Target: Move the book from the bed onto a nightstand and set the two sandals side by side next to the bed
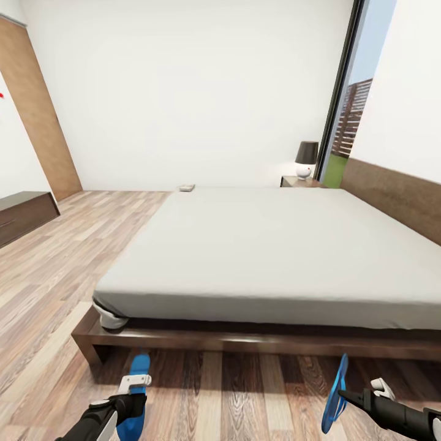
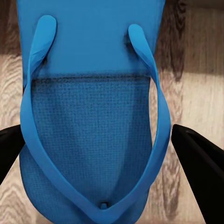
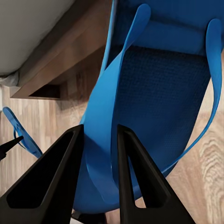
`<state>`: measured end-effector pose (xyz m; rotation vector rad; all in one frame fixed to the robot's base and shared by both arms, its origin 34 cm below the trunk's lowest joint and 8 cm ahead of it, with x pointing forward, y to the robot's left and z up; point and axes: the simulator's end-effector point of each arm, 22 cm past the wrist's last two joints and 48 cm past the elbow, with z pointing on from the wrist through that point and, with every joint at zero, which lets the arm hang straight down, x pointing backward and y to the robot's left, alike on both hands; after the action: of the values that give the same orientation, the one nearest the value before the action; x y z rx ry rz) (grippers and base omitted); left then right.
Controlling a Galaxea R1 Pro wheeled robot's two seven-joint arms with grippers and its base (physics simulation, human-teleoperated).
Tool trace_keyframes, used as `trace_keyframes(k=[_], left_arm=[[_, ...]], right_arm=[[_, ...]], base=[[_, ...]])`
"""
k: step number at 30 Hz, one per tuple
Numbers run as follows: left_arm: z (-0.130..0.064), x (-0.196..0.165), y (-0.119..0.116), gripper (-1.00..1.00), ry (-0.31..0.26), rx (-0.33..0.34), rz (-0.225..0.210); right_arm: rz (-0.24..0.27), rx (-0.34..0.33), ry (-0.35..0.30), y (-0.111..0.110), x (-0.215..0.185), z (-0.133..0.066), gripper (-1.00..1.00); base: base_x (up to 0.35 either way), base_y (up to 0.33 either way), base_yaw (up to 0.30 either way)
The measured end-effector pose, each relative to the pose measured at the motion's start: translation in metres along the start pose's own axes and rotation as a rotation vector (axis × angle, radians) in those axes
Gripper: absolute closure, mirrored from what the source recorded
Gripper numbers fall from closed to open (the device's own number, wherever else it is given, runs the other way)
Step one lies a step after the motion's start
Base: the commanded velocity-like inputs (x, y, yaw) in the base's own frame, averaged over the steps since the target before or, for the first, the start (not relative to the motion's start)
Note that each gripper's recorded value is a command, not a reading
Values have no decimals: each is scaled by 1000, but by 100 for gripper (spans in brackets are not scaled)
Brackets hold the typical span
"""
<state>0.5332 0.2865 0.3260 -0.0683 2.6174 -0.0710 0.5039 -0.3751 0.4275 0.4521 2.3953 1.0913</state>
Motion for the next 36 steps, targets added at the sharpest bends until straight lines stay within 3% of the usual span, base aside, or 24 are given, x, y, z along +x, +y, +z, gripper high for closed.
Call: trace_keyframes(k=[30,32,36], left_arm=[[49,48,9,100,3,-7,1],[52,52,13,100,4,-13,3],[53,56,44,100,14,-49,11]], right_arm=[[-1,0,0,-53,33,29,100],[-1,0,0,-57,35,31,100],[6,5,8,-63,39,34,100]], base=[[0,0,0],[0,0,0],[0,0,0]])
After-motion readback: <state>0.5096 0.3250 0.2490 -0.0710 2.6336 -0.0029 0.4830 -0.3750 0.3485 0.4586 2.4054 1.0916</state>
